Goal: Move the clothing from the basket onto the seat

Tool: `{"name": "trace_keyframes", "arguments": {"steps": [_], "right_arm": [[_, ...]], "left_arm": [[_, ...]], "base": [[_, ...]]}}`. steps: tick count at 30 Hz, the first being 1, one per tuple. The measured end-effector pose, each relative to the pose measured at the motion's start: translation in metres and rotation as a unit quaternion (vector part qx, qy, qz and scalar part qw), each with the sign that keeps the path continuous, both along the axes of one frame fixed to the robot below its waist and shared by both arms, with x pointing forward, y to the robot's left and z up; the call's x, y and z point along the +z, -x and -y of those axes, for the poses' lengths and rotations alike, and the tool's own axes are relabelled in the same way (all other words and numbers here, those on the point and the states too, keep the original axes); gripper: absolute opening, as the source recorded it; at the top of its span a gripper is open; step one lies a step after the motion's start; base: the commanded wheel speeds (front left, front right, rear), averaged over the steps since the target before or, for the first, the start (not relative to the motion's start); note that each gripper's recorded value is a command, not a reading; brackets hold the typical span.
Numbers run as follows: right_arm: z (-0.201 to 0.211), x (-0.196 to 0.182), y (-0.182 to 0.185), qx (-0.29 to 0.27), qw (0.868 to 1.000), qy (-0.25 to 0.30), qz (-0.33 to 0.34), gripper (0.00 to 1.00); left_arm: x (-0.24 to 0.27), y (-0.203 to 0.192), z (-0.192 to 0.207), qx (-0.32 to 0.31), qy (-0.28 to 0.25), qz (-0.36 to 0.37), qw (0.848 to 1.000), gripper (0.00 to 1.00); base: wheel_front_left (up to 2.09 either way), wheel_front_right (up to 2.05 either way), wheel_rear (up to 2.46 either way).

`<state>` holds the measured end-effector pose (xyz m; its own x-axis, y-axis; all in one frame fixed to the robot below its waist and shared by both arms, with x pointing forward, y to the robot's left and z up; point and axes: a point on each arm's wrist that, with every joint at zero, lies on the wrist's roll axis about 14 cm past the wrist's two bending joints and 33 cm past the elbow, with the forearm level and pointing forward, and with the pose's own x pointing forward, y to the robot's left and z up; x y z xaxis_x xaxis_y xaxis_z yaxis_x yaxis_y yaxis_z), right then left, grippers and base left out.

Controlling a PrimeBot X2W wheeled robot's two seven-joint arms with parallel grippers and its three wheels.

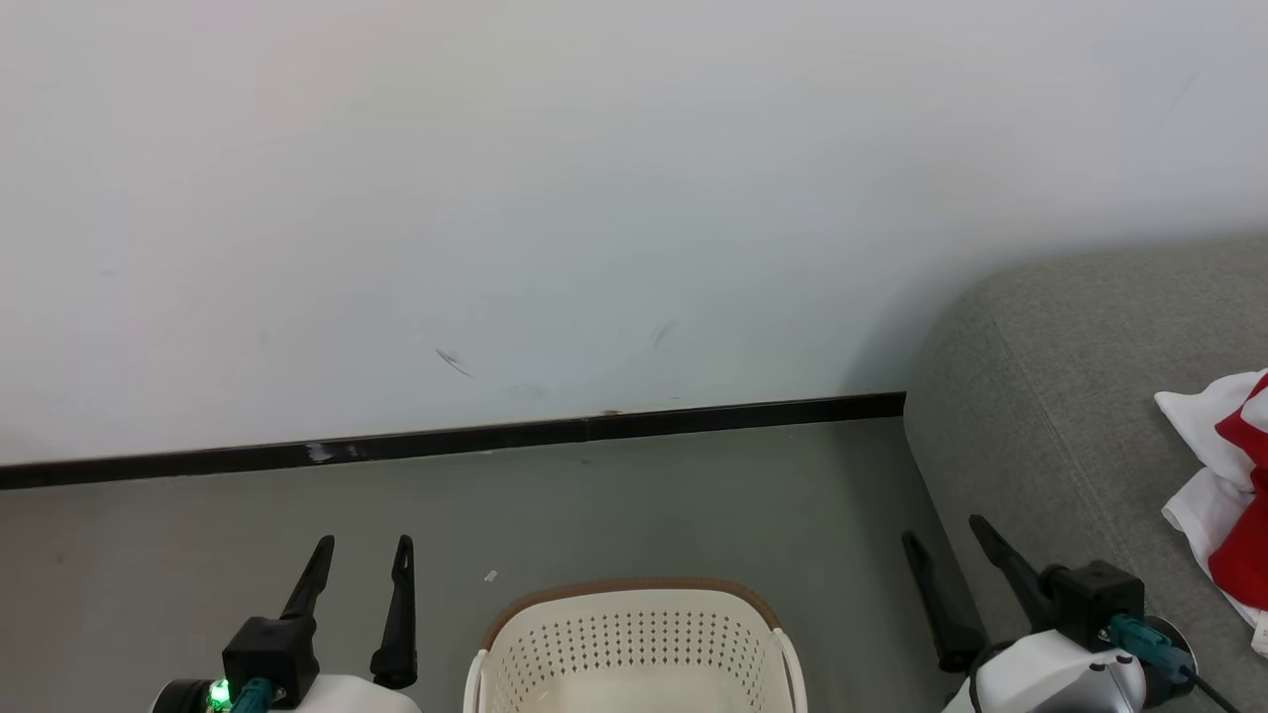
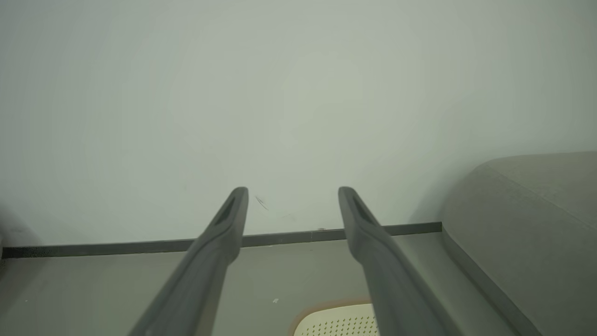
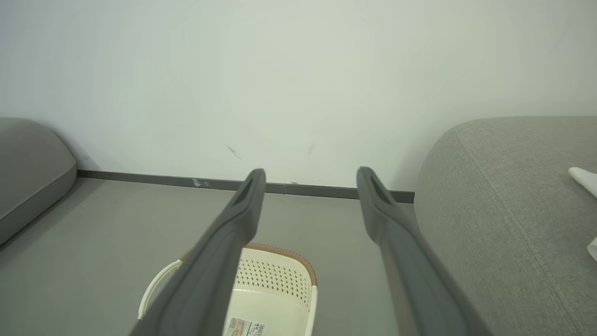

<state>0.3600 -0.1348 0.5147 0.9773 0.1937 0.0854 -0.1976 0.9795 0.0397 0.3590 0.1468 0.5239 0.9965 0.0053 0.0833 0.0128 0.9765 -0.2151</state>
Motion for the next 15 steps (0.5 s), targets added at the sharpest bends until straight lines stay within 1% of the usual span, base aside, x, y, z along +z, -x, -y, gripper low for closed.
{"name": "trace_keyframes", "arguments": {"steps": [5, 15], "right_arm": [[0.0024, -0.0006, 0.0043, -0.004, 1.000, -0.002, 0.000, 1.00], [0.0043, 0.0005, 0.0087, -0.007, 1.000, -0.007, 0.000, 1.00]], "left_arm": [[-0.0003, 0.0001, -0.0004, -0.004, -0.021, 0.003, 1.000, 1.00], [-0.0035, 0.0017, 0.0006, -0.003, -0.026, -0.001, 1.000, 1.00]], "base": [[0.00, 0.00, 0.00], [0.00, 0.00, 0.00]]}}
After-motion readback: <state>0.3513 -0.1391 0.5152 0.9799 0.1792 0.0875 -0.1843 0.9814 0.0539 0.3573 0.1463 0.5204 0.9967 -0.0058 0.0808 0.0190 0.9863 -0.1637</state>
